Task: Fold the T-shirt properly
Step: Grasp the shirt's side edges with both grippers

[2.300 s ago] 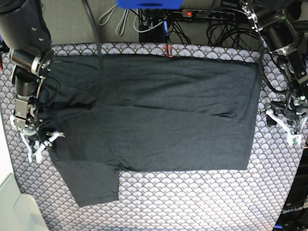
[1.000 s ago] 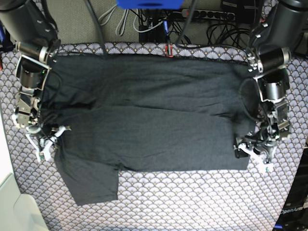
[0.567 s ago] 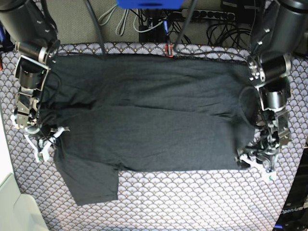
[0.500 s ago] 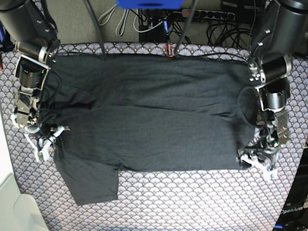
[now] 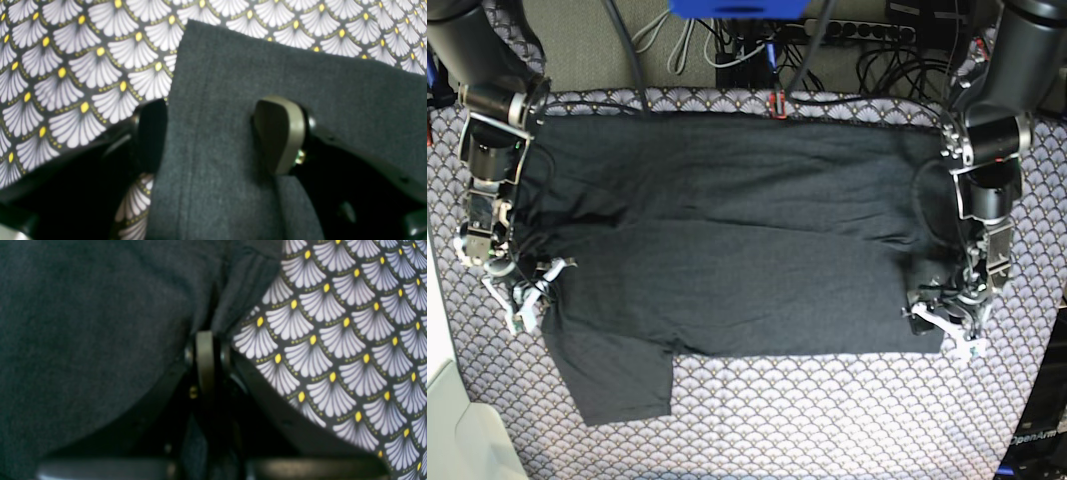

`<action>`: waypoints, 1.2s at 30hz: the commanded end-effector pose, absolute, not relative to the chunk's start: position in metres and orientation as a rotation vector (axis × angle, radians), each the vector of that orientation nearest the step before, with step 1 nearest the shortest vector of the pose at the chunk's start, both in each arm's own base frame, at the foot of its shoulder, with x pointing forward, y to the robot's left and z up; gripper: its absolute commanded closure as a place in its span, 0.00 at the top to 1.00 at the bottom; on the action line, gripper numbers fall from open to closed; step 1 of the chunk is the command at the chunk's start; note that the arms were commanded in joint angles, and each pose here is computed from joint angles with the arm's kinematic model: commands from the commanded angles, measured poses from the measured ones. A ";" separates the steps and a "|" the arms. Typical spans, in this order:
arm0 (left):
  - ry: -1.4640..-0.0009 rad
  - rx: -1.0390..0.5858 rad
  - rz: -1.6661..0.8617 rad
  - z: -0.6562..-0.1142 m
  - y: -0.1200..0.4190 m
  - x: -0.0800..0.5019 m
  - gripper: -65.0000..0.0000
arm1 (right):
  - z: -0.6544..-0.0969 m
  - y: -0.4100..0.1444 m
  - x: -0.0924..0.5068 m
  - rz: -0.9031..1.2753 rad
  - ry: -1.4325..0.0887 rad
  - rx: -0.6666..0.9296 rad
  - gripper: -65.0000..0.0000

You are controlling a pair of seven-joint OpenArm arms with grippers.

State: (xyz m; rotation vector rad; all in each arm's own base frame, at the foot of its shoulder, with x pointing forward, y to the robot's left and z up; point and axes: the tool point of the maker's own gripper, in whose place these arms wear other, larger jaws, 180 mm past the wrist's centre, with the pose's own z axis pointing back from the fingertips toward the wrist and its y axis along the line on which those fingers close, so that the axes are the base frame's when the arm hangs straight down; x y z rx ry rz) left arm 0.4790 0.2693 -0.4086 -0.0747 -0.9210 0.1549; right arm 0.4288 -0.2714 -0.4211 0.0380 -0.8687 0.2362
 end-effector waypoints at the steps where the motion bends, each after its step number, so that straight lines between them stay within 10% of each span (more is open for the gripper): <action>1: -0.997 -0.076 0.159 -0.382 0.273 0.498 0.67 | -0.402 -0.275 0.442 0.243 -0.918 0.030 0.00; 36: -1.002 -0.071 0.160 -0.380 0.275 0.498 0.67 | -0.402 -0.279 0.441 0.240 -0.917 0.026 0.00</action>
